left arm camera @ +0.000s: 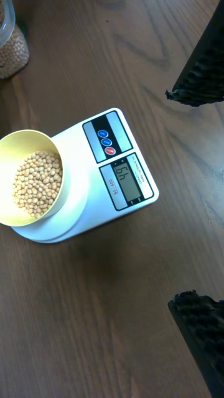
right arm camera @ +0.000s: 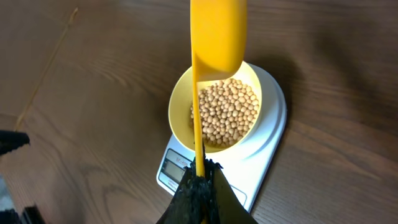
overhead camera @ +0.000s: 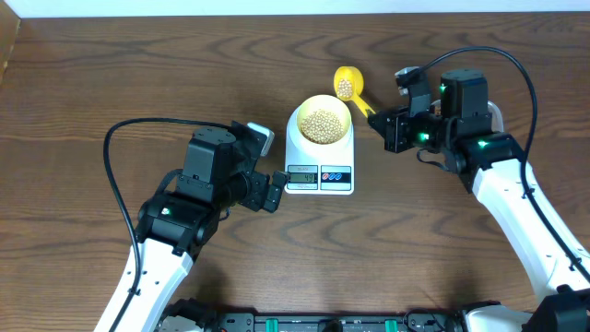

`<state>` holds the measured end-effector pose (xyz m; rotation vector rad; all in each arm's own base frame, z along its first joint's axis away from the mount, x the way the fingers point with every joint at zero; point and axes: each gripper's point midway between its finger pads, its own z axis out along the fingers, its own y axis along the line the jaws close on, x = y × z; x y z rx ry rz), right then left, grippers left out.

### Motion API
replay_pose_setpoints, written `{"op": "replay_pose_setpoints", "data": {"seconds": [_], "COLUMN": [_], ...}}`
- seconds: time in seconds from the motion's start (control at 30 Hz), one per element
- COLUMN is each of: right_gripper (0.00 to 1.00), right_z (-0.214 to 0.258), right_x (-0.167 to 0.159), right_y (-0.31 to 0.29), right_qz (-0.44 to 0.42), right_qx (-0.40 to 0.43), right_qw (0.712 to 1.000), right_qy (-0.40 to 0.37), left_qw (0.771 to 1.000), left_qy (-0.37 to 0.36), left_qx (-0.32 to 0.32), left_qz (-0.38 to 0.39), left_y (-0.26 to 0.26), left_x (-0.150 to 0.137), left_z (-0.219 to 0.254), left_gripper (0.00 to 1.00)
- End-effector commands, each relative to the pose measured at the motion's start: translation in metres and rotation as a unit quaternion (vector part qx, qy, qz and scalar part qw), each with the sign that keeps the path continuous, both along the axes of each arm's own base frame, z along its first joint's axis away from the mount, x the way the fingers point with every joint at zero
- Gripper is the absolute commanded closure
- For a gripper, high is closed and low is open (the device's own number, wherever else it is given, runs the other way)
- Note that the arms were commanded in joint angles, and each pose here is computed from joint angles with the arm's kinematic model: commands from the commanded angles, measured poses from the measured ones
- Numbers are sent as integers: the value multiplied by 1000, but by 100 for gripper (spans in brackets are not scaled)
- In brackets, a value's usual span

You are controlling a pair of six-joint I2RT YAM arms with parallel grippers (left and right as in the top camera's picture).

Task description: Scoop item into bowl and weigh 50g on scale

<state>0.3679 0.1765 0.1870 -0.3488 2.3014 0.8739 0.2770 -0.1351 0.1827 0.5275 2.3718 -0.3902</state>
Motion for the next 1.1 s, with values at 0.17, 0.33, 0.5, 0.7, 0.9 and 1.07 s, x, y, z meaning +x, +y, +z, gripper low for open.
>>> {"op": "replay_pose_setpoints", "data": {"seconds": [0.17, 0.33, 0.5, 0.7, 0.9, 1.07], "right_gripper": [99, 99, 99, 99, 99, 99], "right_z": [-1, -2, -4, -8, -9, -9], "right_x": [-12, -12, -14, -10, -7, -5], "right_y": [19, 20, 21, 15, 11, 10], "right_qz": [65, 67, 88, 76, 72, 68], "right_qx": [-22, -27, -45, -67, -82, -84], "right_qw": [997, 997, 994, 993, 992, 992], "right_qy": [-34, -37, -56, -61, -68, -73], "left_qw": [1000, 1000, 1000, 1000, 1000, 1000], "left_qy": [-4, -4, -4, -4, -4, -4], "left_qx": [3, 4, 4, 4, 4, 4], "left_qz": [2, 2, 2, 2, 2, 2], "left_y": [2, 2, 2, 2, 2, 2], "left_x": [2, 2, 2, 2, 2, 2], "left_z": [0, 0, 0, 0, 0, 0], "left_gripper": [2, 2, 2, 2, 2, 2]}}
